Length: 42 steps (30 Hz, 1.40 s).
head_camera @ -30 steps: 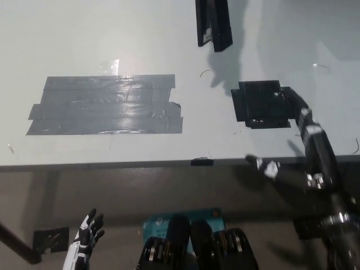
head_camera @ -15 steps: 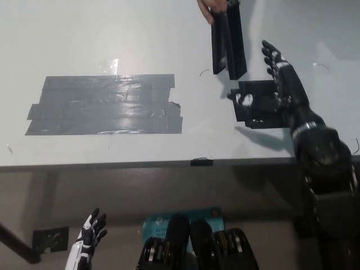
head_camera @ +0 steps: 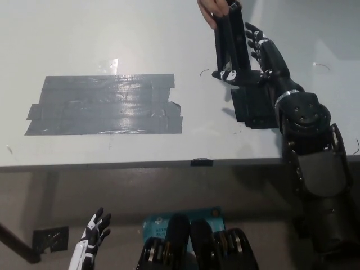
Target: A person hands a stapler to the robot and the robot grabs it with its right hand and places it on the desk infront of it
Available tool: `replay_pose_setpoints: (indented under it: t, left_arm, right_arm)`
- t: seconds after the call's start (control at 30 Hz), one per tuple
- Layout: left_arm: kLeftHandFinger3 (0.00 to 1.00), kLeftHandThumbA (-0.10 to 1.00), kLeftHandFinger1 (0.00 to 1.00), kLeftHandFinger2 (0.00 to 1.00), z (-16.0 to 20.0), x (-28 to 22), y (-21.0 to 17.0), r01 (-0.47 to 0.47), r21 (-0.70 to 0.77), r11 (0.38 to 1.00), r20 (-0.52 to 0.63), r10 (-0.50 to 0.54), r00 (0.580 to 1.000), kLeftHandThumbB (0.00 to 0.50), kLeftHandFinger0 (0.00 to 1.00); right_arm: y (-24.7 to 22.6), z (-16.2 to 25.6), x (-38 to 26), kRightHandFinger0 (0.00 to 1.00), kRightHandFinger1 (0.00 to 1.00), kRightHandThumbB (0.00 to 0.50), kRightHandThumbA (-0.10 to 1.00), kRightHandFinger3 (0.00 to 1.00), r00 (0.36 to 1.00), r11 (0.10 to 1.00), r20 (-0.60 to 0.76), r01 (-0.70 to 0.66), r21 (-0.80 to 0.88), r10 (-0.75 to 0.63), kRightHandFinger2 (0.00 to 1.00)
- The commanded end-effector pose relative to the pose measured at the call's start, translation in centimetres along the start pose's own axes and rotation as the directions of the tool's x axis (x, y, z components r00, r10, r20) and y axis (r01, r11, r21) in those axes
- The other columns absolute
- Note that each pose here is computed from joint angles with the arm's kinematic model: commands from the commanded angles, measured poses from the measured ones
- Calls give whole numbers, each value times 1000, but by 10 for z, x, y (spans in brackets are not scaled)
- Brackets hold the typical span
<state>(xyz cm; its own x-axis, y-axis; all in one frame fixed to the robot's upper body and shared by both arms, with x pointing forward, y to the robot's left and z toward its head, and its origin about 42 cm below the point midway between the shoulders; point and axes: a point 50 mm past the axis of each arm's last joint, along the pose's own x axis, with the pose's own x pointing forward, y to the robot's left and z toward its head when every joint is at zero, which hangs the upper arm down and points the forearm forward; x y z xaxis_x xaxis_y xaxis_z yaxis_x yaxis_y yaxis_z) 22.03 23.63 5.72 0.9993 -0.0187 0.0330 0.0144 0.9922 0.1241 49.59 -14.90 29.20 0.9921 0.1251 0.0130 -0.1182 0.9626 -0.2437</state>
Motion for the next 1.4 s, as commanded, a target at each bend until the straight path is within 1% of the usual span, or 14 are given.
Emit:
replay_pose_setpoints:
  t: [0.0,0.4,0.5,0.53,0.57,0.6,0.63,0.7,0.73,0.8,0.9,1.0,1.17,1.37]
  left_arm:
    - [1000,1000,1000,923,10,0,-1,22,21,1000,57,-23,998,435,984]
    - [1000,1000,966,851,11,0,-4,33,27,999,73,-35,997,431,954]
    - [1000,1000,960,847,12,1,-5,31,35,999,73,-34,997,436,946]
    - [1000,1000,957,841,13,2,-4,30,32,999,74,-32,997,433,948]
    - [1000,1000,957,839,13,3,-4,29,29,999,74,-32,997,432,949]
    - [1000,1000,960,839,13,3,-4,31,32,999,74,-34,997,434,952]
    - [1000,1000,958,837,14,3,-4,31,34,999,73,-33,997,434,950]
    - [1000,1000,958,832,14,3,-4,30,29,999,72,-32,997,434,953]
    - [1000,1000,959,831,14,3,-4,30,28,999,72,-31,997,434,954]
    - [1000,1000,961,828,15,4,-4,33,35,999,75,-36,997,429,954]
    - [1000,1000,953,817,15,5,-4,37,34,999,78,-40,996,427,952]
    - [1000,1000,943,807,15,5,-4,41,37,998,79,-44,996,419,944]
    - [992,1000,933,781,16,10,-1,40,36,999,88,-43,995,412,953]
    - [980,1000,939,804,17,12,-1,39,32,999,78,-42,996,413,939]
  right_arm:
    - [3,37,12,1000,1000,466,1000,1000,998,999,56,-3,-35,5,1000]
    - [3,39,32,1000,1000,420,986,1000,1000,992,-2,-31,-125,31,1000]
    - [2,44,37,1000,1000,416,941,1000,999,991,8,-33,-126,34,1000]
    - [2,47,41,1000,1000,392,777,1000,1000,989,26,-14,-144,18,1000]
    - [2,48,43,916,933,391,742,1000,999,987,34,4,-158,2,1000]
    - [1,48,44,677,655,281,517,829,999,986,22,36,-163,-33,677]
    - [2,48,44,221,326,283,87,398,998,984,14,60,-167,-59,421]
    - [4,44,44,2,80,231,-99,208,996,978,13,89,-190,-89,259]
    - [4,41,44,0,68,221,-100,217,996,978,10,92,-188,-92,304]
    - [3,35,43,0,205,204,-100,430,995,977,7,98,-188,-99,584]
    - [0,27,39,2,323,157,-100,624,994,979,24,109,-174,-106,728]
    - [-3,24,36,0,329,161,-100,712,993,978,34,121,-170,-117,763]
    - [-12,28,32,17,519,155,-100,852,995,966,40,102,-235,-96,865]
    - [-15,38,23,65,458,139,-100,902,997,942,40,-48,-331,65,901]
